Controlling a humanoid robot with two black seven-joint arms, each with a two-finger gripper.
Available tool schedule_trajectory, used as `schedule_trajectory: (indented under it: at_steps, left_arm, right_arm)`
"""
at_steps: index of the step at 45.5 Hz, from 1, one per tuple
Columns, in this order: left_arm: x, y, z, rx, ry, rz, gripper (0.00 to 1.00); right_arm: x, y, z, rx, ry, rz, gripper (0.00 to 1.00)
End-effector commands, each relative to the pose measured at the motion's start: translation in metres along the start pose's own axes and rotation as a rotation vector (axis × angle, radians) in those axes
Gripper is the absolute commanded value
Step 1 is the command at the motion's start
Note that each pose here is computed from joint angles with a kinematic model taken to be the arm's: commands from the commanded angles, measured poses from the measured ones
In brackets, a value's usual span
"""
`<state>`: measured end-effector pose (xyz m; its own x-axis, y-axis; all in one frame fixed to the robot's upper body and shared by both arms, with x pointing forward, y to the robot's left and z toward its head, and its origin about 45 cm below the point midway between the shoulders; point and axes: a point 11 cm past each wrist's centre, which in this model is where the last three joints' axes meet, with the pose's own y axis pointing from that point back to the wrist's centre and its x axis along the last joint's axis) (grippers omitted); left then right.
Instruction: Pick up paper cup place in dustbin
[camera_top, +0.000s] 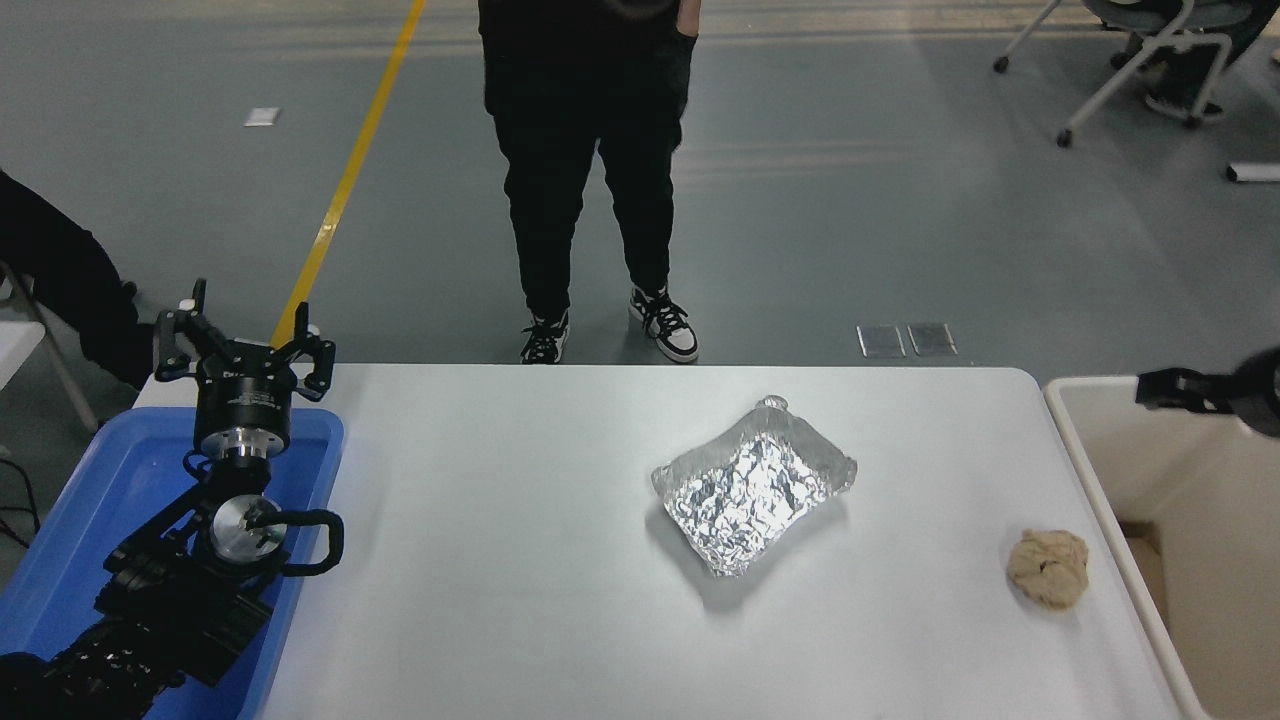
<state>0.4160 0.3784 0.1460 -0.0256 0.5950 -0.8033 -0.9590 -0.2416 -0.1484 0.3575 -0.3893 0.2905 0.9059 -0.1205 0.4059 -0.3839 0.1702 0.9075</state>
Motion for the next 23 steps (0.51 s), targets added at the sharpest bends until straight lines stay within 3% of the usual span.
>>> schedule_trajectory:
  at_steps: [1, 12, 23]
  left_arm:
    - [0.0, 0.0, 0.0, -0.003, 0.001, 0.001, 0.99]
    - [0.0, 0.0, 0.0, -0.003, 0.001, 0.003, 0.99]
    - [0.0, 0.0, 0.0, -0.003, 0.003, 0.003, 0.99]
  right_arm:
    - [-0.013, 0.071, -0.103, 0.144, 0.118, -0.193, 1.0]
    - [-0.027, 0.099, -0.181, 0.166, 0.232, -0.27, 1.0]
    - [-0.042, 0.129, -0.179, 0.212, 0.226, -0.382, 1.0]
